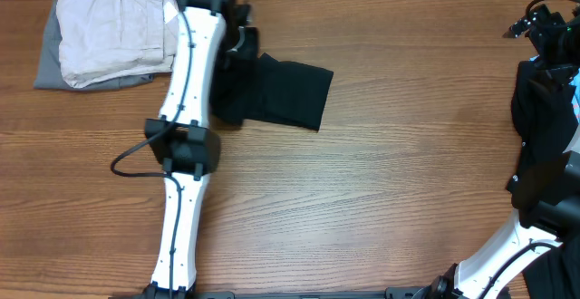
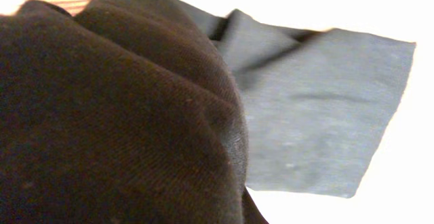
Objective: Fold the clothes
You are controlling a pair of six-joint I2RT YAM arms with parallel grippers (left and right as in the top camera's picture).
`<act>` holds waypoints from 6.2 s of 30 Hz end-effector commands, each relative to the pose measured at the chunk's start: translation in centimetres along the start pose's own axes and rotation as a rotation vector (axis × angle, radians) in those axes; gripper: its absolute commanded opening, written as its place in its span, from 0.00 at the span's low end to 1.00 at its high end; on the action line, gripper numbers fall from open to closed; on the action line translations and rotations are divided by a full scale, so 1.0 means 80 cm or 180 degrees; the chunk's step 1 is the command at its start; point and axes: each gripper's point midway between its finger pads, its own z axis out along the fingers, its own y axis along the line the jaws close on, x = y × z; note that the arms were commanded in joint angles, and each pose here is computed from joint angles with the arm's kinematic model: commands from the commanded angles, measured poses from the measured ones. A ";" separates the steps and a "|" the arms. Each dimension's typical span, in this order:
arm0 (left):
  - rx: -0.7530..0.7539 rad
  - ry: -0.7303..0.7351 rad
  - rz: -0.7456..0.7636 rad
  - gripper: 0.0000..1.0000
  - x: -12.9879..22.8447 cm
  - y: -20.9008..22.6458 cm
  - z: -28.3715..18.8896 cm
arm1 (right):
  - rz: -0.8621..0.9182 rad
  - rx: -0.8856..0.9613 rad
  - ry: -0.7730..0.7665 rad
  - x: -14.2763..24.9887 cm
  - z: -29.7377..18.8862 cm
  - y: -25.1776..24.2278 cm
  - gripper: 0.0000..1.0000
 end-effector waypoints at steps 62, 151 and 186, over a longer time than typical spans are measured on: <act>0.0392 0.0330 0.1288 0.39 0.118 -0.265 0.075 | -0.0044 -0.0018 -0.0055 -0.003 -0.006 0.002 1.00; 0.0137 -0.0071 0.1048 0.81 0.069 -0.203 -0.001 | -0.0044 -0.0019 -0.0054 -0.003 -0.006 0.002 1.00; 0.0104 -0.0631 0.0622 0.87 -0.012 -0.142 -0.014 | -0.0044 -0.0018 -0.0055 -0.003 -0.006 0.002 1.00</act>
